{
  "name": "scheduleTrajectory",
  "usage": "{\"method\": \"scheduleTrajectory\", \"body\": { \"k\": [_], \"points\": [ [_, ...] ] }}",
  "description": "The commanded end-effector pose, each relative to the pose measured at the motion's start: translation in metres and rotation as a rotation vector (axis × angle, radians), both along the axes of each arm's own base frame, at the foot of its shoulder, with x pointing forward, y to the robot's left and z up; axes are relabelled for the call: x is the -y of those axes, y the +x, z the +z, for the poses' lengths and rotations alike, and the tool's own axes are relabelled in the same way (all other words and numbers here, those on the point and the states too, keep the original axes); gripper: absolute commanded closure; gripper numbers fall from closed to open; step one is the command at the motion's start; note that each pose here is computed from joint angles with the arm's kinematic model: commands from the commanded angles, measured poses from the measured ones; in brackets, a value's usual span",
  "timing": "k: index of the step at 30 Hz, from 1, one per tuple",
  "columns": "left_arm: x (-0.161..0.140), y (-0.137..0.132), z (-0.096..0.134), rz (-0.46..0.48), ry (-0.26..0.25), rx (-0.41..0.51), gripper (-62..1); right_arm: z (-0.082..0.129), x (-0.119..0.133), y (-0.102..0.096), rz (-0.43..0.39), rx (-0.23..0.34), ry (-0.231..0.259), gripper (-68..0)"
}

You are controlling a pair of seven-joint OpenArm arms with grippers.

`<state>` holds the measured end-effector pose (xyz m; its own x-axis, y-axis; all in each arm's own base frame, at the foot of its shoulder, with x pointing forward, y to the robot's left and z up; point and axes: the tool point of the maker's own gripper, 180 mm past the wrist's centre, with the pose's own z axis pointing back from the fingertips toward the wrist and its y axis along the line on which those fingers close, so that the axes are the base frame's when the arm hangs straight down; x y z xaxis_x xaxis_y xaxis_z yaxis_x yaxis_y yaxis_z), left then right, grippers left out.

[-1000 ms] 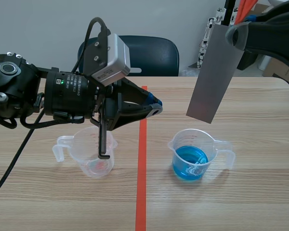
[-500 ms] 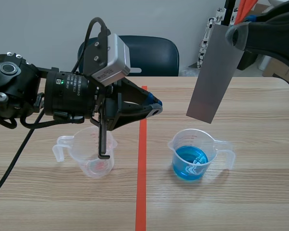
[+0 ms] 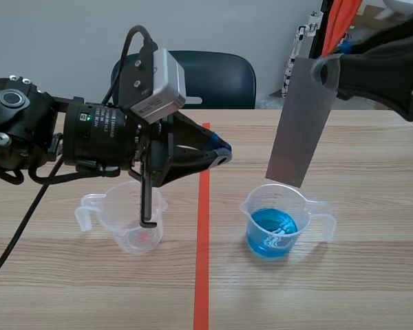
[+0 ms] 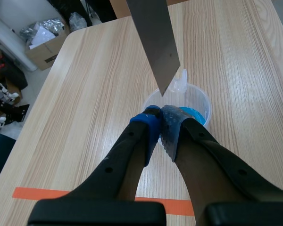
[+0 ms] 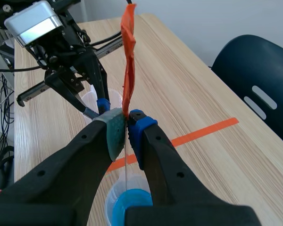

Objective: Do the redox reaction experiment. move the plate over the left beaker

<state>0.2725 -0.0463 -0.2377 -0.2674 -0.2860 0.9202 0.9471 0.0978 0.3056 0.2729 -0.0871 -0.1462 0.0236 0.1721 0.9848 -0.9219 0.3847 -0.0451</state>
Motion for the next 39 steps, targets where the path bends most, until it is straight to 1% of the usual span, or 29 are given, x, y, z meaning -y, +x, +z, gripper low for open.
{"method": "scheduleTrajectory", "body": {
  "k": [1,3,7,10,14,21,23,26,29,32,34,36,37,39],
  "points": [
    [-0.002,-0.005,-0.001,-0.004,-0.020,-0.022,-2.7,0.012,-0.004,0.002,0.013,0.034,0.016,-0.6],
    [-0.008,-0.009,-0.006,-0.001,-0.019,-0.040,-2.7,0.009,-0.007,0.004,0.013,0.031,0.003,-0.6],
    [-0.027,-0.018,-0.011,0.020,-0.050,-0.076,-2.7,0.006,-0.012,0.009,0.011,0.036,-0.032,-0.6],
    [-0.051,-0.021,-0.012,0.063,-0.086,-0.098,-2.7,0.007,-0.017,0.013,0.012,0.046,-0.042,-0.6],
    [-0.085,-0.028,-0.011,0.128,-0.137,-0.125,-2.7,0.004,-0.027,0.018,0.014,0.044,-0.060,-0.6],
    [-0.135,-0.053,-0.015,0.228,-0.187,-0.188,-2.7,-0.001,-0.049,0.023,0.028,0.034,-0.077,-0.6],
    [-0.147,-0.059,-0.017,0.271,-0.198,-0.198,-2.7,-0.002,-0.057,0.023,0.034,0.027,-0.069,-0.6],
    [-0.164,-0.068,-0.019,0.340,-0.220,-0.201,-2.7,-0.002,-0.064,0.031,-0.010,0.018,-0.042,-0.6],
    [-0.178,-0.077,-0.020,0.410,-0.246,-0.194,-2.7,0.003,-0.070,0.038,-0.053,0.011,0.008,-0.6],
    [-0.193,-0.082,-0.023,0.502,-0.252,-0.166,-2.7,0.008,-0.079,0.039,-0.052,0.011,0.052,-0.6],
    [-0.200,-0.085,-0.026,0.560,-0.258,-0.150,-2.7,0.007,-0.085,0.039,-0.050,0.016,0.056,-0.6],
    [-0.205,-0.088,-0.028,0.613,-0.271,-0.144,-2.7,0.004,-0.091,0.038,-0.045,0.006,0.046,-0.6],
    [-0.207,-0.090,-0.030,0.634,-0.281,-0.145,-2.7,0.003,-0.094,0.037,-0.041,0.000,0.047,-0.6],
    [-0.210,-0.095,-0.034,0.667,-0.319,-0.144,-2.8,0.004,-0.099,0.037,-0.036,0.000,0.054,-0.6]
  ]
}}
